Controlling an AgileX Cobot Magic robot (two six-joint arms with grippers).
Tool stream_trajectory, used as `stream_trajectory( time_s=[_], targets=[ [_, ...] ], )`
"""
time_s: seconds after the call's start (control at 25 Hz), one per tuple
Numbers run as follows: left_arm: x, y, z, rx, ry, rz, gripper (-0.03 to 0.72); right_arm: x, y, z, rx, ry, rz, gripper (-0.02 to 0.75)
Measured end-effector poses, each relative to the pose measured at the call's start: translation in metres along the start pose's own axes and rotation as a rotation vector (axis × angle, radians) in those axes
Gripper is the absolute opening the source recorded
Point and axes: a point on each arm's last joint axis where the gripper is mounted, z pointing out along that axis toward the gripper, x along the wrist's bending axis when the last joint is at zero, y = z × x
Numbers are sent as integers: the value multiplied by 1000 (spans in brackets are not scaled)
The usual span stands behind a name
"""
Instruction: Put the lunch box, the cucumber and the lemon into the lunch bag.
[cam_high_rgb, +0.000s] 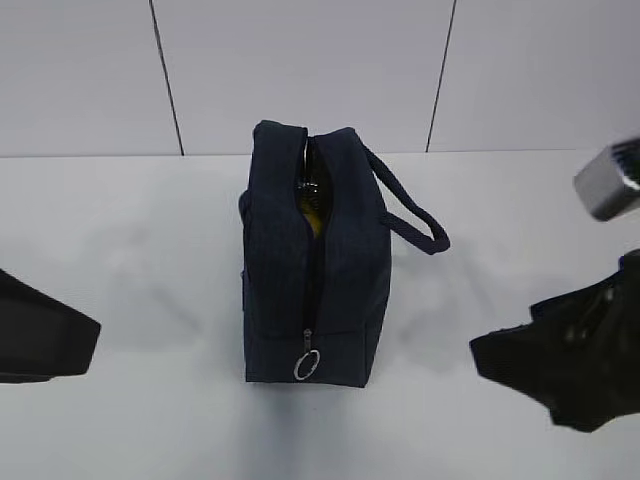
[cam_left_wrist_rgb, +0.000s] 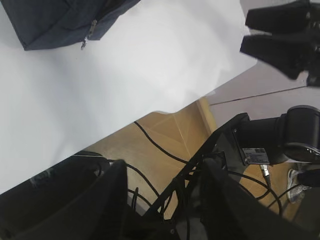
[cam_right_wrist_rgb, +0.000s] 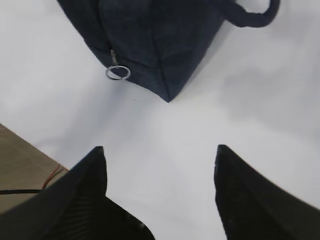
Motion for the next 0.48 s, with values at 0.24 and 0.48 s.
stream_trajectory(
  time_s=[0.24, 0.48],
  targets=[
    [1, 5, 5, 0, -9, -30, 321, 17, -6, 29, -20, 52, -74, 510],
    [20, 19, -3, -71, 28, -127, 281, 15, -5, 63, -1, 30, -77, 507]
  ],
)
